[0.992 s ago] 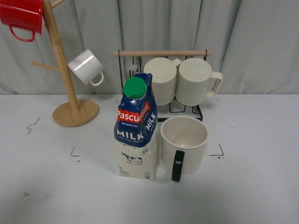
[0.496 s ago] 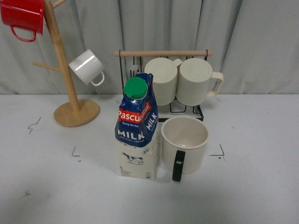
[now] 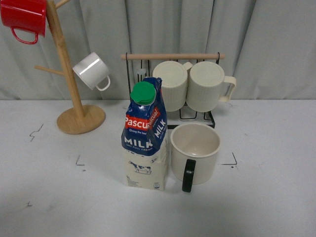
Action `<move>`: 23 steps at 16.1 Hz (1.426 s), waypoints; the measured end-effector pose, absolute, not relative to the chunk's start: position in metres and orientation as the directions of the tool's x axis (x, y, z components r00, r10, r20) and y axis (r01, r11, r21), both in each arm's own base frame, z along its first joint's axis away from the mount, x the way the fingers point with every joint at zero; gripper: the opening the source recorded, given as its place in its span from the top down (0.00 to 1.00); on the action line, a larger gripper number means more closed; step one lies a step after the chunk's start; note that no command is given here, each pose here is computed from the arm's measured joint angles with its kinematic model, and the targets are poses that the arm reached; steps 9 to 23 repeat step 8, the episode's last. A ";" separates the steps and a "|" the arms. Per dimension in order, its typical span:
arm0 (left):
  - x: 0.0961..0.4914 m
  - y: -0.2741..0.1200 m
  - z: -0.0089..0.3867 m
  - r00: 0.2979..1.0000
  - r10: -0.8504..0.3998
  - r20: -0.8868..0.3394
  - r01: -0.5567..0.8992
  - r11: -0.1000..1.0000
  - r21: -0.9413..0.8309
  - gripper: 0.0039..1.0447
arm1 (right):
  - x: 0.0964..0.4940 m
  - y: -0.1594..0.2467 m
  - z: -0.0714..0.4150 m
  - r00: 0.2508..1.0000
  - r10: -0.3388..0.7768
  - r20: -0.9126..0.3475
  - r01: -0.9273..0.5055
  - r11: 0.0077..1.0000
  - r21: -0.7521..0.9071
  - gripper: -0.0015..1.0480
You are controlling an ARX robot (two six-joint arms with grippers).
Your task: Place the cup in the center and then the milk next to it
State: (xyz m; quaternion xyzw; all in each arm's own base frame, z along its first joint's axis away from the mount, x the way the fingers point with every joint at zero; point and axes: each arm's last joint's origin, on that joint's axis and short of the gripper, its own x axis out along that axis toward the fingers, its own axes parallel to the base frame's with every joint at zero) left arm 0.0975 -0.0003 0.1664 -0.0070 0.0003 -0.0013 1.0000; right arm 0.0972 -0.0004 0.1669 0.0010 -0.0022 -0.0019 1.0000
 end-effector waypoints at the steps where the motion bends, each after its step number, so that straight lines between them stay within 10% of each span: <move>1: 0.098 0.000 0.166 1.000 -0.002 -0.001 0.002 1.000 -0.014 0.06 | 0.097 0.000 0.167 1.000 -0.004 0.004 0.004 1.000 0.002 0.06; 23: 0.098 0.000 0.166 1.000 -0.002 -0.001 0.002 1.000 -0.014 0.06 | 0.097 0.000 0.167 1.000 -0.004 0.004 0.004 1.000 0.002 0.06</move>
